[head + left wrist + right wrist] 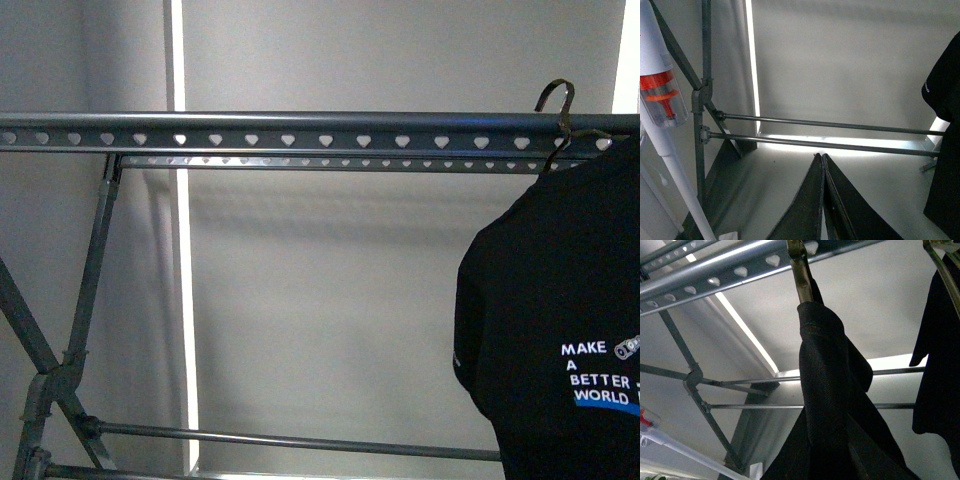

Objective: Hang clothes on hanger

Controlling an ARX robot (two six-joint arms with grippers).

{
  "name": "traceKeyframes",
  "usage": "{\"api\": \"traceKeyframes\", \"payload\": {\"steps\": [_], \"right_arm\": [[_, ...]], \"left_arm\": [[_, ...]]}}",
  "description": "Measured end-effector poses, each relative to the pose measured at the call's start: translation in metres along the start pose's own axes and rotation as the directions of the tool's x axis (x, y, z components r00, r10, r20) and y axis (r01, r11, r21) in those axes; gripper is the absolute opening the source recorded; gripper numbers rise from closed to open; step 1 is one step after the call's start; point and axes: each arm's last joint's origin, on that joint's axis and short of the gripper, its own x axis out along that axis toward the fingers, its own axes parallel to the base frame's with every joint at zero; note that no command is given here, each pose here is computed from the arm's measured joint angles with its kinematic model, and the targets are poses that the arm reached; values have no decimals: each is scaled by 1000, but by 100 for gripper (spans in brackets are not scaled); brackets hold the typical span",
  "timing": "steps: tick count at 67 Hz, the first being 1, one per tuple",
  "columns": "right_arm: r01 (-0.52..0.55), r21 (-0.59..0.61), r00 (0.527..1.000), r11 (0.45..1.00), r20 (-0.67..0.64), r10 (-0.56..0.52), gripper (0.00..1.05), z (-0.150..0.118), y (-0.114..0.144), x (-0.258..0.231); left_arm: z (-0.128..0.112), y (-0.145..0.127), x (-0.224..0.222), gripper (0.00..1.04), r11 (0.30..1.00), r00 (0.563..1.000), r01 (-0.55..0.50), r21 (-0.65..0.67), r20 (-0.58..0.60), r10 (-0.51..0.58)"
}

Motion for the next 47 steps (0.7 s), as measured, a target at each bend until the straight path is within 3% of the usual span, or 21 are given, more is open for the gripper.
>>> {"api": "traceKeyframes", "payload": {"steps": [20, 30, 40, 47], "right_arm": [[16, -18, 998, 1000, -62, -17, 13, -49, -1, 14], [20, -29, 1000, 999, -3, -20, 47, -64, 4, 3], [-8, -125, 975, 992, 221, 36, 85, -68, 32, -45], [-14, -184, 941, 983, 330, 75, 99, -80, 52, -83]], "left_arm": [[-10, 0, -15, 4, 1000, 1000, 0, 0, 1, 0], [-14, 0, -22, 4, 1000, 1000, 0, 0, 2, 0], [-17, 0, -28, 4, 1000, 1000, 2, 0, 26, -2], [-17, 0, -31, 4, 1000, 1000, 2, 0, 25, -2]]}}
